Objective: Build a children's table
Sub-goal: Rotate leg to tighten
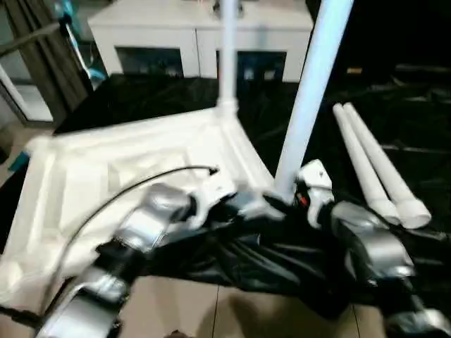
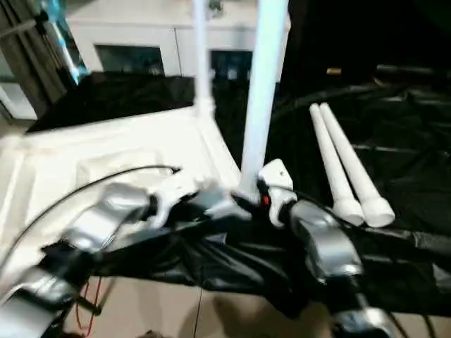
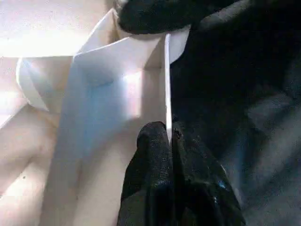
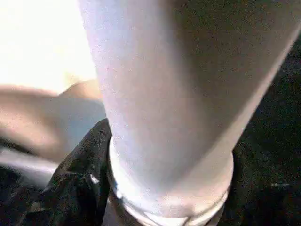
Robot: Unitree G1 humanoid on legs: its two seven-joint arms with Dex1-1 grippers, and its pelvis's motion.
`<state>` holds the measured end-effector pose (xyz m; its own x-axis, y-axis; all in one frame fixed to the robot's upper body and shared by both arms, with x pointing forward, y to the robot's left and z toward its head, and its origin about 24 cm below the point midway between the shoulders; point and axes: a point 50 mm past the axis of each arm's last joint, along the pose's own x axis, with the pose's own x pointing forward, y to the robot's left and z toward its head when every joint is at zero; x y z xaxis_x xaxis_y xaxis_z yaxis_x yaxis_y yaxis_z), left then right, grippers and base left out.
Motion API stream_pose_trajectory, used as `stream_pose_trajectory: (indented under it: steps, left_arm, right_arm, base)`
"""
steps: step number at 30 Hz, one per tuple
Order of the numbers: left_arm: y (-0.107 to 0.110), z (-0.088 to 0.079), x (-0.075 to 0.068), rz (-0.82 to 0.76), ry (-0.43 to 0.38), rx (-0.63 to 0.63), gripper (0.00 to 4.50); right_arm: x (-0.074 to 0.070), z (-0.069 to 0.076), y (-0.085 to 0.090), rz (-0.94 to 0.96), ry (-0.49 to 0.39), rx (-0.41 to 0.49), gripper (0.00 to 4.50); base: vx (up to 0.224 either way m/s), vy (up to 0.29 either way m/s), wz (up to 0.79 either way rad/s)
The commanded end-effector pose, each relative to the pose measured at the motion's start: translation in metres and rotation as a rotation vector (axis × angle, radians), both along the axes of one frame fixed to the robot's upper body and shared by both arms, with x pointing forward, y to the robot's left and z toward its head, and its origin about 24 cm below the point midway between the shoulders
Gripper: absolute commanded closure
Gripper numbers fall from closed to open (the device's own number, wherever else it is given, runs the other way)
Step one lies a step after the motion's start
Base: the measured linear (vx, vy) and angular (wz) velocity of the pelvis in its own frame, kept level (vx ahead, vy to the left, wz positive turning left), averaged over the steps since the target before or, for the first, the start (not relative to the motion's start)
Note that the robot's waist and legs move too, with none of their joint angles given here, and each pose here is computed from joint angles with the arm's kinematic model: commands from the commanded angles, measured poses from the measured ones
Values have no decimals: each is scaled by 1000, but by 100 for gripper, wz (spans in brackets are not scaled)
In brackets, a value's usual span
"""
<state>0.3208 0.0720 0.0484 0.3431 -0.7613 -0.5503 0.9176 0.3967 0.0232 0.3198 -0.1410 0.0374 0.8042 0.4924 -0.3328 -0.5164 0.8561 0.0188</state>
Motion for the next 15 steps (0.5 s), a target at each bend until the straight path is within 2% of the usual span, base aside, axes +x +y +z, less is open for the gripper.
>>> stream_pose_trajectory:
  steps: [1, 2, 3, 4, 6, 8, 11, 15]
  left_arm:
    - [-27, 12, 6, 18, -64, -28, 450]
    - [-37, 13, 4, 3, -79, -27, 450]
    - [-37, 13, 4, 3, -79, -27, 450]
    - [-42, 14, 2, -20, -85, -29, 450]
    - [-44, 15, 0, -42, -87, -34, 450]
    - [-43, 15, -5, -90, -84, -46, 450]
    - [-38, 13, -9, -131, -76, -45, 450]
    - [-27, 10, -16, -208, -61, -53, 450]
  right_arm:
    - [-7, -25, 33, -11, 131, 17, 175]
    - [-4, -28, 40, -33, 144, 23, 175]
    - [-4, -28, 41, -33, 144, 23, 175]
    - [-4, -27, 45, -19, 138, 33, 140]
    - [-4, -26, 45, -21, 133, 40, 105]
    - [-2, -21, 42, 0, 114, 61, 99]
    - [0, -15, 36, 30, 69, 40, 57]
    - [-5, -4, 28, 178, 24, 40, 57]
  base:
    - [0, 0, 0]
    - [0, 0, 0]
    - [0, 0, 0]
    - [0, 0, 0]
    - [0, 0, 0]
    - [0, 0, 0]
    - [0, 0, 0]
    - [0, 0, 0]
